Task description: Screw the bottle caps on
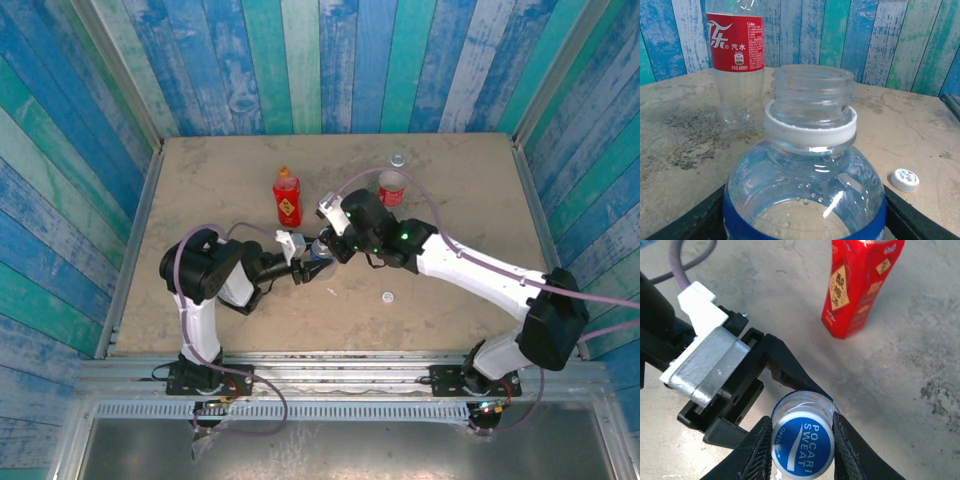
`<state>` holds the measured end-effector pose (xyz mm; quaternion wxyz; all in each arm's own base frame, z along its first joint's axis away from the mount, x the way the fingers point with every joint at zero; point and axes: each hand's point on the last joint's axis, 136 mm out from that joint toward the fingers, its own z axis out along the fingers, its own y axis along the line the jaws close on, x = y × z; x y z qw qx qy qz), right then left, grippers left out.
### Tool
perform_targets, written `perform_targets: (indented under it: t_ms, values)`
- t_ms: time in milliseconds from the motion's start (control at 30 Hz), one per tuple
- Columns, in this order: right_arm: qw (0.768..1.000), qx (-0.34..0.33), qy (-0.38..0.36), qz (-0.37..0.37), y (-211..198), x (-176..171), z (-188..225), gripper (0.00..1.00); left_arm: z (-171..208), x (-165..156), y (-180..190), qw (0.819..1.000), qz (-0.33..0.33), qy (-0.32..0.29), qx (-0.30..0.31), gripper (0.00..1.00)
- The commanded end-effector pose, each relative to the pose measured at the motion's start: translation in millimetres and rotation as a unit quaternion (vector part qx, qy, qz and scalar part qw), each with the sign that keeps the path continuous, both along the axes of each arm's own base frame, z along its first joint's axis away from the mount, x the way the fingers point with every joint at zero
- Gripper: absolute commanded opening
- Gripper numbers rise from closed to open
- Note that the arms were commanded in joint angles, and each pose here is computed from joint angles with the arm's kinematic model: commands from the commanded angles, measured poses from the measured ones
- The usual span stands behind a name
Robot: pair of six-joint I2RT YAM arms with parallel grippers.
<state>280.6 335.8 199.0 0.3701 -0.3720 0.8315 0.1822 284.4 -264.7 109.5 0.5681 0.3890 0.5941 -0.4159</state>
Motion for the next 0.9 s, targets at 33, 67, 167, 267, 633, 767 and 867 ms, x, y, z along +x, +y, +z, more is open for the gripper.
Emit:
perform_targets:
  t_ms: [33,67,167,267,633,767,867]
  values:
    - [0.998,-0.029,0.053,-0.019,-6.9,-0.5,-21.4,0.29,-2.9,-6.7,-2.3,1.0,-0.015,-0.004,-0.01,0.63]
    - [0.998,-0.029,0.057,-0.018,-6.0,0.2,-22.9,0.29,-2.8,-7.0,-2.2,1.0,-0.013,-0.004,-0.009,0.62]
    - [0.997,-0.033,0.066,-0.019,-4.8,2.7,-29.2,0.29,-4.3,-5.7,-0.8,1.0,-0.007,-0.003,-0.006,0.63]
    - [0.997,-0.033,0.07,-0.017,-3.1,5.1,-33.9,0.29,-3.6,-6.5,-1.5,1.0,-0.01,-0.004,-0.007,0.63]
    - [0.995,-0.053,0.082,-0.024,-5.8,11.0,-51.5,0.29,-4.9,-5.4,-1.3,1.0,-0.007,0.001,-0.004,0.62]
    - [0.994,-0.056,0.088,-0.032,-9.4,9.9,-51.6,0.29,-5.5,-5.3,-0.7,1.0,-0.004,0.0,-0.002,0.62]
    - [0.995,-0.038,0.077,-0.042,-13.9,8.9,-42.8,0.29,-6.3,-5.3,-0.8,1.0,-0.005,0.001,-0.001,0.62]
